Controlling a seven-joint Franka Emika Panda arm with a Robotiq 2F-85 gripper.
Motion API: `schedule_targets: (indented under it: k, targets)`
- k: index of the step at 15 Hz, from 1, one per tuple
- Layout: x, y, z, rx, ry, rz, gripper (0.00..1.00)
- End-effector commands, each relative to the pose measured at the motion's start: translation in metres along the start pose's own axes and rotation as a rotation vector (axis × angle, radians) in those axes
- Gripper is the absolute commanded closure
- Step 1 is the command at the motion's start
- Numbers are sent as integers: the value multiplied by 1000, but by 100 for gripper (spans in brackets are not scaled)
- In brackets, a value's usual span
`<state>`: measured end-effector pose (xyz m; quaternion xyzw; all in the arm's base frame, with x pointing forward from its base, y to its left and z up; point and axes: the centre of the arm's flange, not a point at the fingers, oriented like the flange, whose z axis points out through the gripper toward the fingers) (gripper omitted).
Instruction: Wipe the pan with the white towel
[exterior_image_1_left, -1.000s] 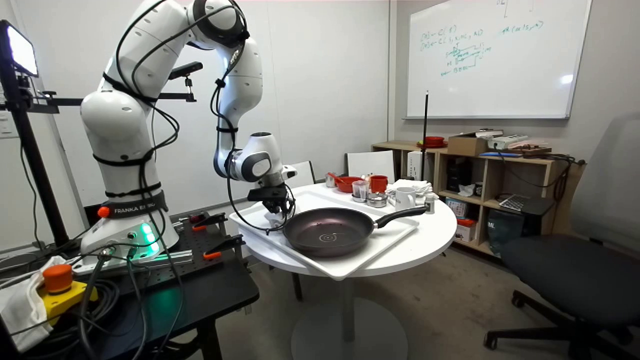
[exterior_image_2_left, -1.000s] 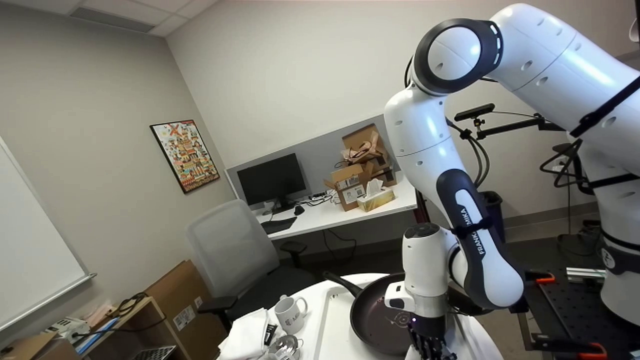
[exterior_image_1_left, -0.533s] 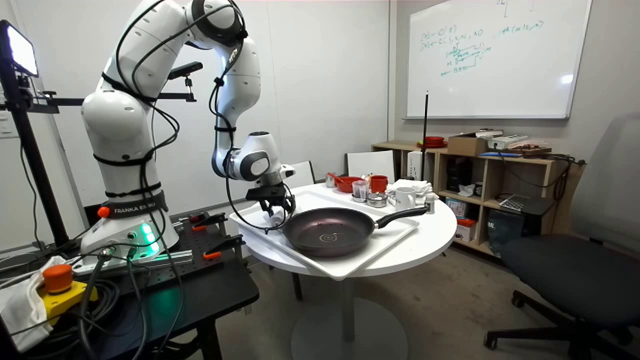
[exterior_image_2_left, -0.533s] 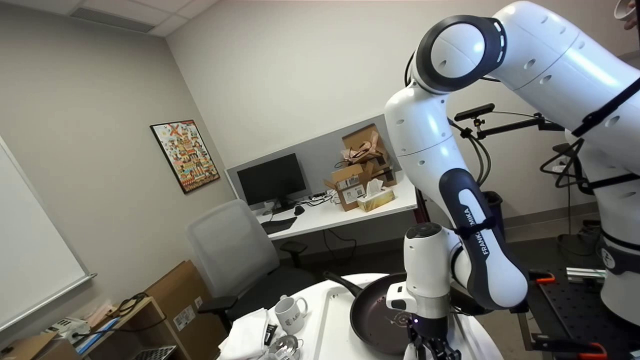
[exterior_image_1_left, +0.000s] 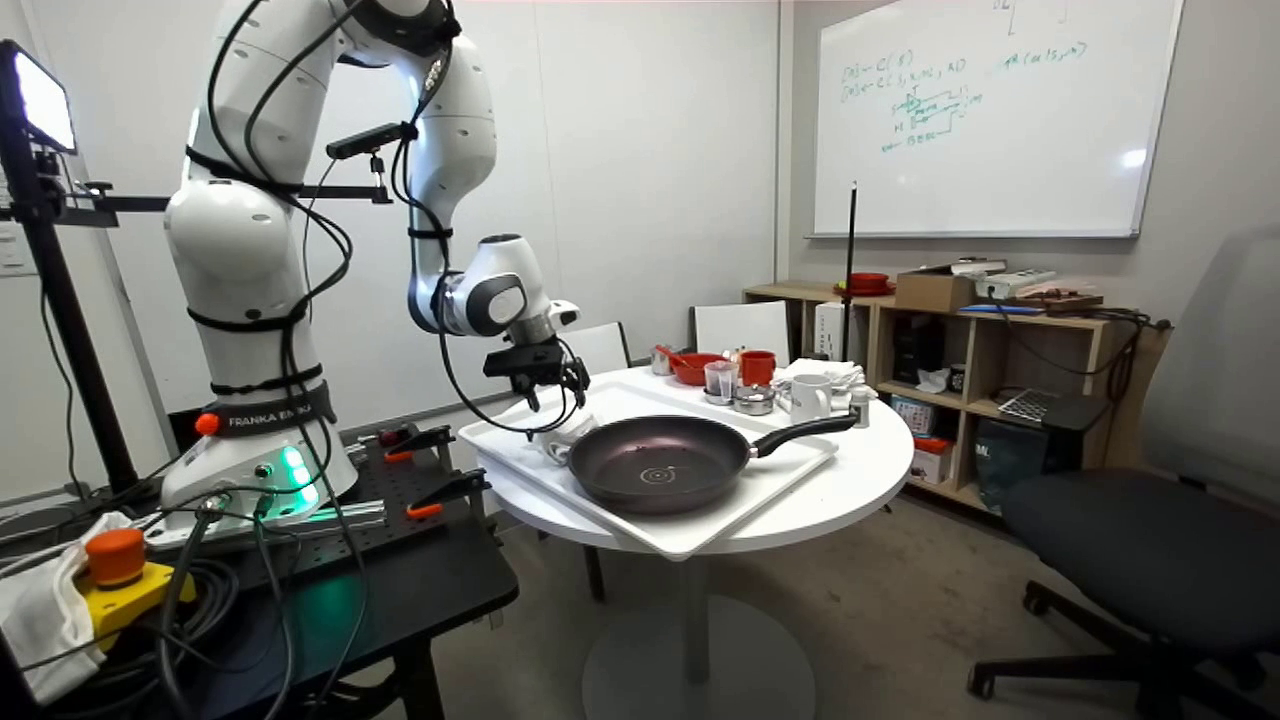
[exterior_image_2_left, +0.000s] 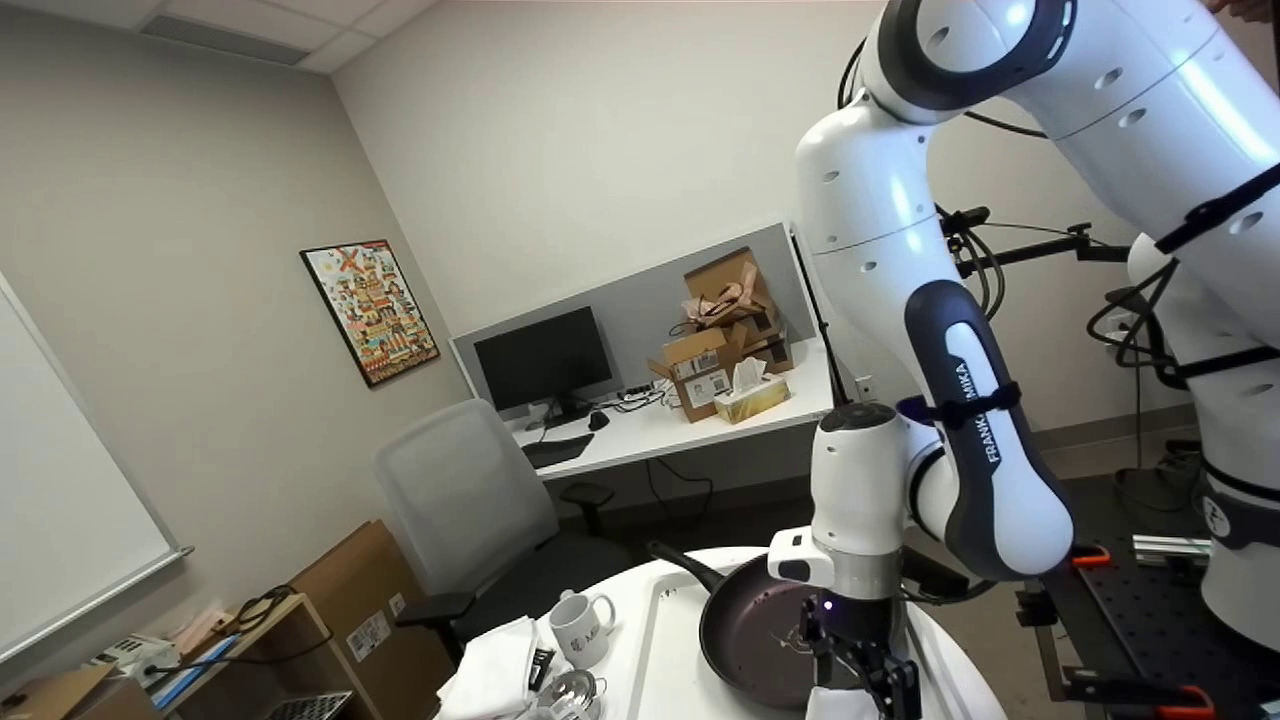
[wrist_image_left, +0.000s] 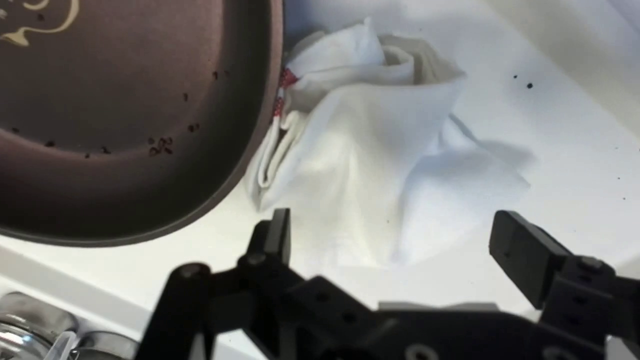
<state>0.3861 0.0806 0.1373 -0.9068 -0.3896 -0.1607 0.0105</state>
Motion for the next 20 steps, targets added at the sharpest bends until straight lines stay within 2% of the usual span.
schedule_targets:
  k: [1, 7, 14, 15, 20]
  targets:
    - [-17, -13, -38, -53, 23, 22, 0]
    - [-31, 42, -63, -124, 23, 176, 0]
    - [-59, 85, -89, -138, 34, 407, 0]
    - [-48, 90, -57, -147, 31, 357, 0]
    - [-52, 95, -61, -150, 33, 398, 0]
